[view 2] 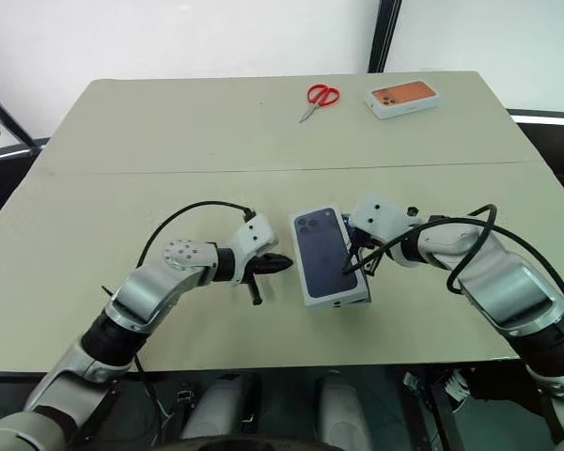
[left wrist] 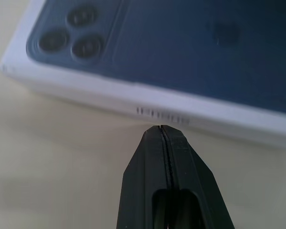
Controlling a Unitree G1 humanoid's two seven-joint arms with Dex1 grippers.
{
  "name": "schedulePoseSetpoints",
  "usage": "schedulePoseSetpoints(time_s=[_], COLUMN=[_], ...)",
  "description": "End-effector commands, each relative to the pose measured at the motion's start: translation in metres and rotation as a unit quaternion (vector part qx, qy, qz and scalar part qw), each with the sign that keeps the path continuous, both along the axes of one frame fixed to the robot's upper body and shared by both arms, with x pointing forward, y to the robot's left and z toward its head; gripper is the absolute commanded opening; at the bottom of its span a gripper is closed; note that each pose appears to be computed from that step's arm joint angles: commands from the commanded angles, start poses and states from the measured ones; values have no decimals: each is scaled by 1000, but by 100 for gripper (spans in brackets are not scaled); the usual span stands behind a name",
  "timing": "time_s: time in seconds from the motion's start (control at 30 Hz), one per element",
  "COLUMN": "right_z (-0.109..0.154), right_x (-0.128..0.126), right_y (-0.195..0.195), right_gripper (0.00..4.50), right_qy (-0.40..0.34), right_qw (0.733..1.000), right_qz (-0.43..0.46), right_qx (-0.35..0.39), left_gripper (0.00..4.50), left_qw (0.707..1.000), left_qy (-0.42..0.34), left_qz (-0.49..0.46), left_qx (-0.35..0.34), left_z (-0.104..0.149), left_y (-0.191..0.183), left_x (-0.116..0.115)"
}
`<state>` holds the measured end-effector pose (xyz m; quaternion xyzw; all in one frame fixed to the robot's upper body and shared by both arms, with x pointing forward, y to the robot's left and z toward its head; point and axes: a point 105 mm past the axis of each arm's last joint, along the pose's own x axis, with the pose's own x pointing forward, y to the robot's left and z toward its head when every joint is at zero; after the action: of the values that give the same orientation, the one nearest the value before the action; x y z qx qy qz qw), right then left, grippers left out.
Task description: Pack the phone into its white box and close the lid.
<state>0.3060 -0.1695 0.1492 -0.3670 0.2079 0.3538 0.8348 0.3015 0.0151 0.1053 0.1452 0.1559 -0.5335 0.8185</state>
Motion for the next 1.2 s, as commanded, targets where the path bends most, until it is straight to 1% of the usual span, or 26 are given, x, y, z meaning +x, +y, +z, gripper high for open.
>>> schedulePoseSetpoints(time_s=[0.03, 0.37, 0.87, 1.2], right_z=[9, 7, 5, -6], right_x=[-8, -21, -13, -17], right_y=[9, 4, -5, -10], right_gripper=[7, 7, 7, 7], right_qy=[-12, 3, -5, 11], right_qw=[1000, 999, 1000, 1000], right_qz=[28, 42, 14, 3], right_qx=[0, -12, -14, -13], left_gripper=[0, 0, 0, 0], left_qw=[999, 998, 997, 997], left_qy=[-19, -33, -41, -38], left_qz=[-8, -33, -39, -46], left_qx=[-30, -42, -44, -43], left_z=[16, 23, 26, 24], left_y=[-5, -13, -21, -23], left_x=[-2, -9, -6, -8])
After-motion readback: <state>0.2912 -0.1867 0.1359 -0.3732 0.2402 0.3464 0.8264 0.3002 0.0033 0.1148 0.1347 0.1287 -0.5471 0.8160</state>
